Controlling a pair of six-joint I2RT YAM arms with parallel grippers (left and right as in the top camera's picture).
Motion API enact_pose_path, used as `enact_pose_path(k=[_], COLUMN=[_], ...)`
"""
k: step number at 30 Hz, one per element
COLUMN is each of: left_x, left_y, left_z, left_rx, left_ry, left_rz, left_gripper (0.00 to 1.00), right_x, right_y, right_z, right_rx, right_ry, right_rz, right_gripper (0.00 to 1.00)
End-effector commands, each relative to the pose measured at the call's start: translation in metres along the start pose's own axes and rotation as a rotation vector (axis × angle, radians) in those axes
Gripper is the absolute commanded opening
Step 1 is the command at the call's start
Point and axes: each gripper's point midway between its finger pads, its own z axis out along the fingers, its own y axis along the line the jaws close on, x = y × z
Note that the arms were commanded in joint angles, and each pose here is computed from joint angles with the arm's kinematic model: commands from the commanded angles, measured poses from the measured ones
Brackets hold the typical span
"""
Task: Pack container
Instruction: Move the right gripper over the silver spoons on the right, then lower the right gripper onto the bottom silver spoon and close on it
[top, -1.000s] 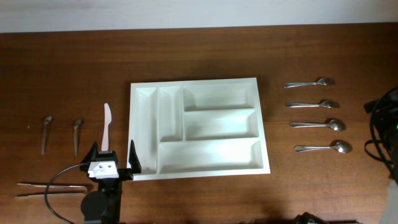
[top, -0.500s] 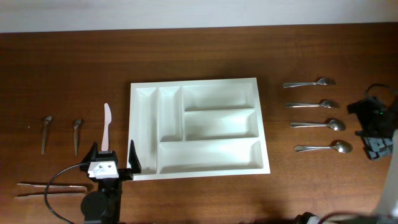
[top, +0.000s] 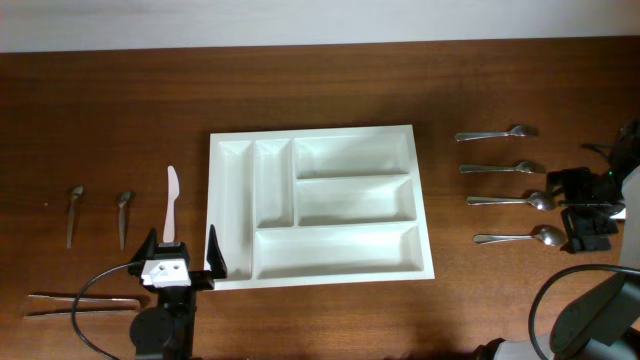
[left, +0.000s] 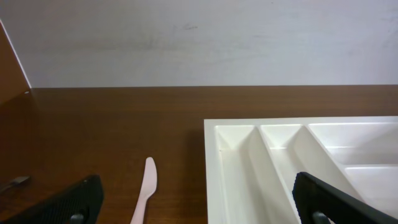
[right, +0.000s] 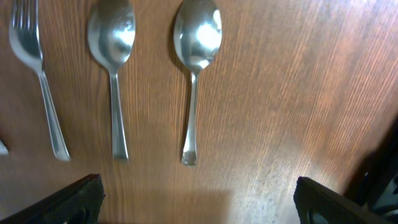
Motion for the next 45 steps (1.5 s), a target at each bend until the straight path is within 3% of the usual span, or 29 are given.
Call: enact_pose_path(k=[1, 11, 25, 45], left_x=[0.000, 0.000, 0.000, 0.000], left_y=[0.002, 0.002, 0.002, 0.002], left_z=[0.000, 0.000, 0.000, 0.000], left_rx=[-0.010, -0.010, -0.010, -0.010], left_ry=[-0.001, -0.001, -0.001, -0.001], left_rz=[0.012, 0.012, 0.012, 0.012], left_gripper=[0.99, 0.99, 0.99, 0.99], right_x=[-0.009, -0.023, -0.013, -0.017], right_y=[-0.012, -0.026, -0.014, -0.012], right_z=[-0.004, -0.001, 0.042, 0.077], right_rx=[0.044, 0.072, -0.008, 0.031], right_ry=[-0.061, -0.163, -0.066, -0.039], right_rz=[0.084, -0.031, -0.012, -0.017], right_gripper=[0.99, 0.99, 0.99, 0.99])
